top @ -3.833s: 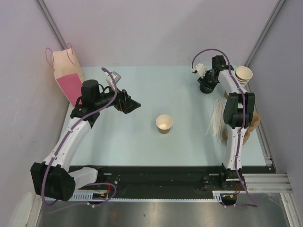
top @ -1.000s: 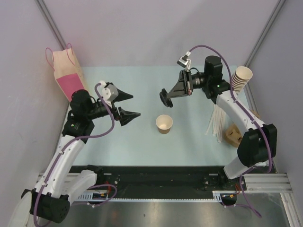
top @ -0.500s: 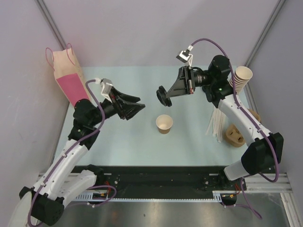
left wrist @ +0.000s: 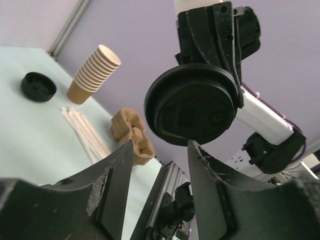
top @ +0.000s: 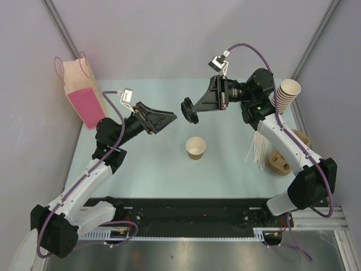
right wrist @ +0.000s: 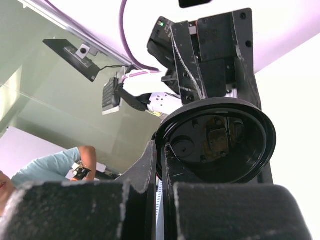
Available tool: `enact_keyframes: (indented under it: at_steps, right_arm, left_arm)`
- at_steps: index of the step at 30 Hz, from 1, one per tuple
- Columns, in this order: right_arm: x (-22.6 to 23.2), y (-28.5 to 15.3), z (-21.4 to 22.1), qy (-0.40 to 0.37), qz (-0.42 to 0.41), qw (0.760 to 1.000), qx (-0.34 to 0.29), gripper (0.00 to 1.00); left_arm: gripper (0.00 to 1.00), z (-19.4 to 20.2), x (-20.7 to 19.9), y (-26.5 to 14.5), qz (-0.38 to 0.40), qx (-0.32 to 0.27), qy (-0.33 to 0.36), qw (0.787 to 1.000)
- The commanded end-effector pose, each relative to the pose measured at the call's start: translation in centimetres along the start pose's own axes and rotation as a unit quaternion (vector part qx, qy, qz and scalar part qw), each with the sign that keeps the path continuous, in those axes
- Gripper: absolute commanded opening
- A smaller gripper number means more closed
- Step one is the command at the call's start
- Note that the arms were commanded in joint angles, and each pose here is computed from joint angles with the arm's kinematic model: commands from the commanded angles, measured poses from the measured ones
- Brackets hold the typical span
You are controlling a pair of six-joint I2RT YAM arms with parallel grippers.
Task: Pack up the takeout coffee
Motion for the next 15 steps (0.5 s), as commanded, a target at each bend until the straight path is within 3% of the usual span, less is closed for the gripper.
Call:
enact_keyframes:
  at_steps: [1, 15]
  right_arm:
    - [1.6, 0.7, -0.6, -0.028, -0.015, 0.999, -0.009, 0.00]
    - [2.3, 1.7, -0.5, -0.027, -0.035, 0.999, -0.001, 0.00]
  left_arm:
    - [0.52, 0.4, -1.5, 0.5, 0.064, -0.002, 0.010, 0.998]
    - [0.38, 0.8, -1.3, 1.2, 0.093, 0.005, 0.003, 0.996]
Point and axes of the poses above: each gripper's point midway between its finger pads, its own y axis out along the fingers, its own x axis along the line the jaws close on, z = x × y, the point moved 7 cm from there along -y, back along the fingers, and after that the axes turned 15 degrees about -y, right-handed, at the moved point
